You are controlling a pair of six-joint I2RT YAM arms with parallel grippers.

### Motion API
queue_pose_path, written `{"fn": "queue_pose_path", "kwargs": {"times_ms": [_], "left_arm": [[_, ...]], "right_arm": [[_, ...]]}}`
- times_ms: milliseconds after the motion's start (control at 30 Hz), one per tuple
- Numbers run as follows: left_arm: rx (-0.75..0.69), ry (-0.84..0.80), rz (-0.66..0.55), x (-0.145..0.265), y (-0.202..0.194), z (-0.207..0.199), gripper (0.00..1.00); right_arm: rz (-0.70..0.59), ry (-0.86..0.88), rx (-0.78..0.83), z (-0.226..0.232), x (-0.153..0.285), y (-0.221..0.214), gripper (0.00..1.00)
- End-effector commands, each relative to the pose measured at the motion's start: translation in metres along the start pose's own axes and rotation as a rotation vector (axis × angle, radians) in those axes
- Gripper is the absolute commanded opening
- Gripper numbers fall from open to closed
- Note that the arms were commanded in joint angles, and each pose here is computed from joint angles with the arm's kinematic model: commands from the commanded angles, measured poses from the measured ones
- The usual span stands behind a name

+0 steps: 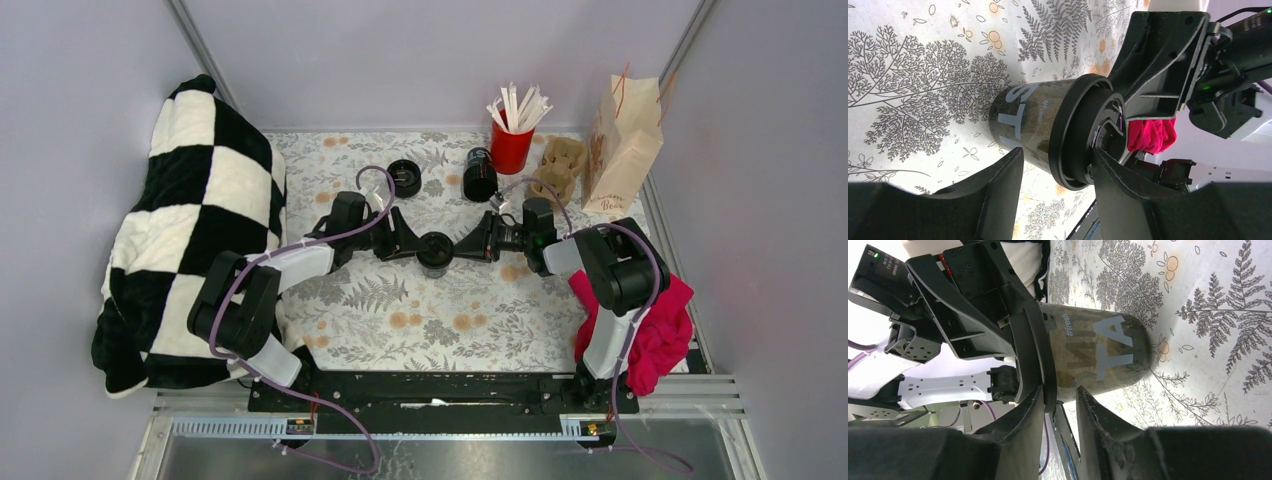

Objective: Pack the takeout coffee

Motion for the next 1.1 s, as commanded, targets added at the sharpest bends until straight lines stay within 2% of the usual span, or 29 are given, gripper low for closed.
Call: {"fn": "queue_pose_path", "kwargs": {"times_ms": [0, 133, 333, 533, 633, 767, 933, 1067], "left_arm": [[0.037, 0.121, 0.032, -0.004, -0.027, 0.033, 0.55], [0.059, 0.149, 0.04, -0.005, -0.037, 0.046, 0.55], [0.071, 0.168, 0.037, -0.006, -0.04, 0.054, 0.54], [0.053, 0.173, 0.032, -0.002, -0.036, 0.049, 0.54], [0.053, 0.173, 0.036, -0.003, -0.037, 0.049, 0.54], [0.049, 0.173, 0.036, -0.005, -0.036, 0.048, 0.53], [0.051, 0.178, 0.044, -0.007, -0.038, 0.05, 0.53], [0.063, 0.198, 0.045, -0.008, -0.043, 0.056, 0.53]], "right_arm": [[-0.059, -0.092, -0.055, -0.041, -0.006, -0.011, 0.34], [-0.093, -0.132, -0.109, -0.064, -0.007, -0.016, 0.31], [-0.068, -0.181, -0.064, -0.056, -0.005, -0.009, 0.34], [-0.025, 0.075, 0.044, 0.031, 0.003, 0.004, 0.59], [0.019, 0.11, 0.075, 0.043, 0.0, 0.006, 0.71], [0.028, 0.064, 0.087, 0.034, -0.009, 0.008, 0.81], [0.049, -0.096, 0.14, 0.013, -0.033, 0.013, 0.82], [0.016, -0.248, 0.092, -0.027, -0.037, 0.016, 0.73]]}}
Point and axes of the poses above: each gripper's point midway between its finger pads, its own x axis back along the fingers, its own z axis along the line the jaws close on, y = z × x, the point moved 5 cm from there along x, back along the fingers, and after that the axes turned 6 degrees about -x, right-handed, at the moved point
